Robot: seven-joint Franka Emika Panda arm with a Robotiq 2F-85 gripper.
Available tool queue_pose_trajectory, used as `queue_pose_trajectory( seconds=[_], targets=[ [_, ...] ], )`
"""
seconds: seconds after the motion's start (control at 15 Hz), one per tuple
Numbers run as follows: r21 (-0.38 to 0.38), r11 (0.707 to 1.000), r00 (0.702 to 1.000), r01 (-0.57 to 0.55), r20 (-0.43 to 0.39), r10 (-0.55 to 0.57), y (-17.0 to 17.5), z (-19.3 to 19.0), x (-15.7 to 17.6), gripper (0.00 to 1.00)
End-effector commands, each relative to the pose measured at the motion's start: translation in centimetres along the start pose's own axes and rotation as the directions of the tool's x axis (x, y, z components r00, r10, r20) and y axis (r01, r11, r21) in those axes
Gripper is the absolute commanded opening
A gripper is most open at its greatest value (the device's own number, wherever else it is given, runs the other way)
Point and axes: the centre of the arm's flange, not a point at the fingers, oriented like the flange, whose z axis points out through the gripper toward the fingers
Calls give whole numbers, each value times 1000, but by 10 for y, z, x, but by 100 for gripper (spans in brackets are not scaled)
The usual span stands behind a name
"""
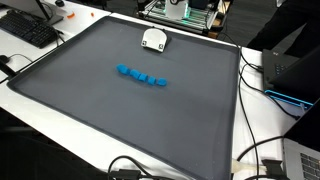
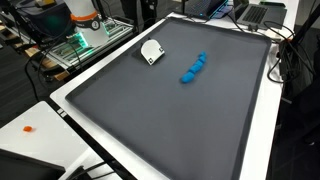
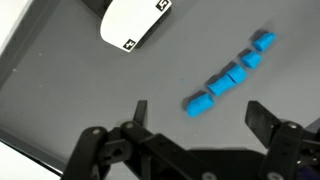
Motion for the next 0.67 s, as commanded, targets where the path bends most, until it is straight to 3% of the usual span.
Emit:
queue_pose_trajectory(
  seconds=[0.0, 0.27, 0.6],
  targets=[
    [-15, 980, 980, 200, 1, -200, -25, -5, 8, 100],
    [-6, 926, 926, 377, 1, -377, -48, -3, 10, 100],
    [4, 874, 874, 486, 16, -486, -68, 5, 12, 100]
  ],
)
